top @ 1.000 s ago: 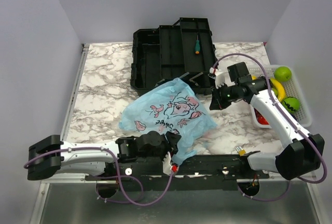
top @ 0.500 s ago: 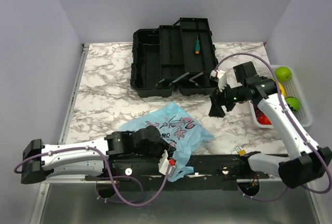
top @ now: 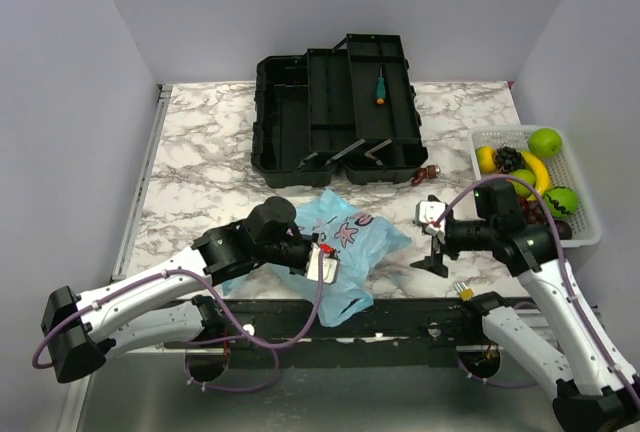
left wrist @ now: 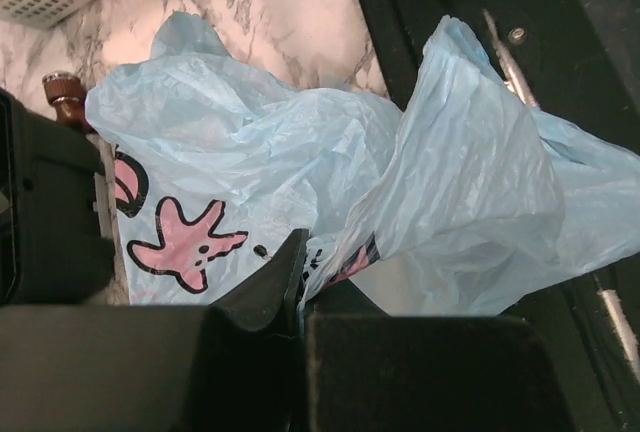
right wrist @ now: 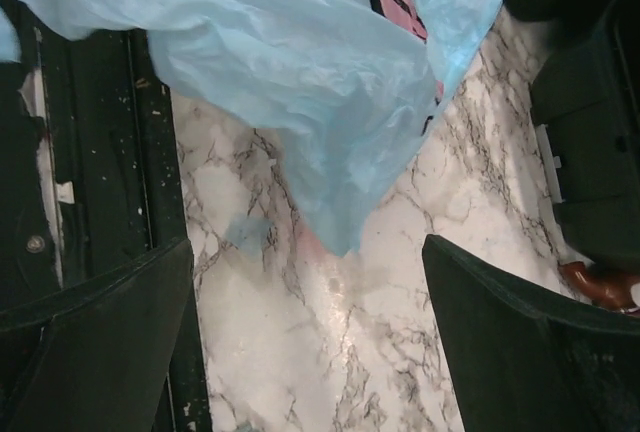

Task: Place the fake fruits into the plastic bag and tie a complex knot

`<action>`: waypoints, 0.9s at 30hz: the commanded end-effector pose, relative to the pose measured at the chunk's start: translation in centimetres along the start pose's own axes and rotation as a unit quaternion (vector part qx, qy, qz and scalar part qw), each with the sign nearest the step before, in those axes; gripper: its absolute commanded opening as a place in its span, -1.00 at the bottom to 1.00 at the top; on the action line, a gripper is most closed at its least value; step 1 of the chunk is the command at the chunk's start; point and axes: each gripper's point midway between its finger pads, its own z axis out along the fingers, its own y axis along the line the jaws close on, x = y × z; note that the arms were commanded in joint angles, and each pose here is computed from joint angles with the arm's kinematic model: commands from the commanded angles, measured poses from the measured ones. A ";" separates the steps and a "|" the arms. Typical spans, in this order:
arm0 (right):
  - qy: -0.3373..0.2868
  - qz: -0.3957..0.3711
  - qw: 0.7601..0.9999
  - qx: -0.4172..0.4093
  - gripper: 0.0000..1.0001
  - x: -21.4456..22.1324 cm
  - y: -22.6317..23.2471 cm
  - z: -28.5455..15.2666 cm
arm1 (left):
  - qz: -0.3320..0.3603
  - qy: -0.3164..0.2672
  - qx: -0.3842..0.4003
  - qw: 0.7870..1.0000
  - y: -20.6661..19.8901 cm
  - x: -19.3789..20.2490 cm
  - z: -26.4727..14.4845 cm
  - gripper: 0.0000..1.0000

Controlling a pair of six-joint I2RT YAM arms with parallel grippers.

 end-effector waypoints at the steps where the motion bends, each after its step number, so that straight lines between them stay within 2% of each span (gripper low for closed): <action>1: -0.058 -0.074 0.995 0.013 1.00 -1.3 -2.4 2.0 | -0.031 -0.039 0.031 0.998 -0.5 -1.9 -0.4 -1.00; 7: -0.088 -0.121 0.989 0.010 1.00 -0.5 -2.7 4.6 | -0.035 -0.058 0.022 0.997 0.4 -3.0 -0.7 -1.00; 11: -0.084 -0.136 0.987 -0.008 0.95 0.3 -1.8 6.8 | -0.046 -0.068 0.026 0.996 0.8 -4.0 -1.1 -1.00; 12: -0.082 -0.133 0.988 0.013 0.74 0.4 -2.6 7.1 | -0.046 -0.072 0.030 0.996 0.7 -4.3 -1.4 -1.00; 13: -0.078 -0.126 0.989 0.027 0.42 0.5 -3.3 7.4 | -0.044 -0.078 0.034 0.995 0.7 -4.9 -1.7 -1.00; 16: -0.019 -0.112 0.992 0.062 -0.94 2.5 -5.3 7.5 | -0.061 -0.094 0.040 0.993 0.7 -7.3 -3.9 -1.00; 17: 0.006 -0.117 0.991 0.071 -0.99 3.6 -5.9 7.4 | -0.074 -0.099 0.040 0.992 0.8 -8.0 -4.9 -1.00; 19: 0.025 -0.132 0.987 0.083 -0.99 5.1 -6.7 7.0 | -0.105 -0.108 0.048 0.987 0.8 -9.8 -7.0 -1.00; 22: -0.003 -0.137 0.988 0.074 -0.99 4.5 -7.3 7.1 | -0.161 -0.127 0.048 0.978 1.7 -12.3 -9.2 -1.00; 24: -0.018 -0.114 0.990 0.075 -0.76 3.0 -8.6 7.3 | -0.210 -0.128 0.038 0.969 2.7 -13.0 -9.5 -1.00; 25: -0.024 -0.095 0.991 0.086 -0.13 1.7 -9.9 7.1 | -0.245 -0.124 0.024 0.961 3.6 -13.0 -9.5 -1.00; 27: -0.022 -0.037 0.993 0.108 0.88 -0.7 -12.0 6.1 | -0.308 -0.108 -0.020 0.945 5.7 -12.3 -9.3 -1.00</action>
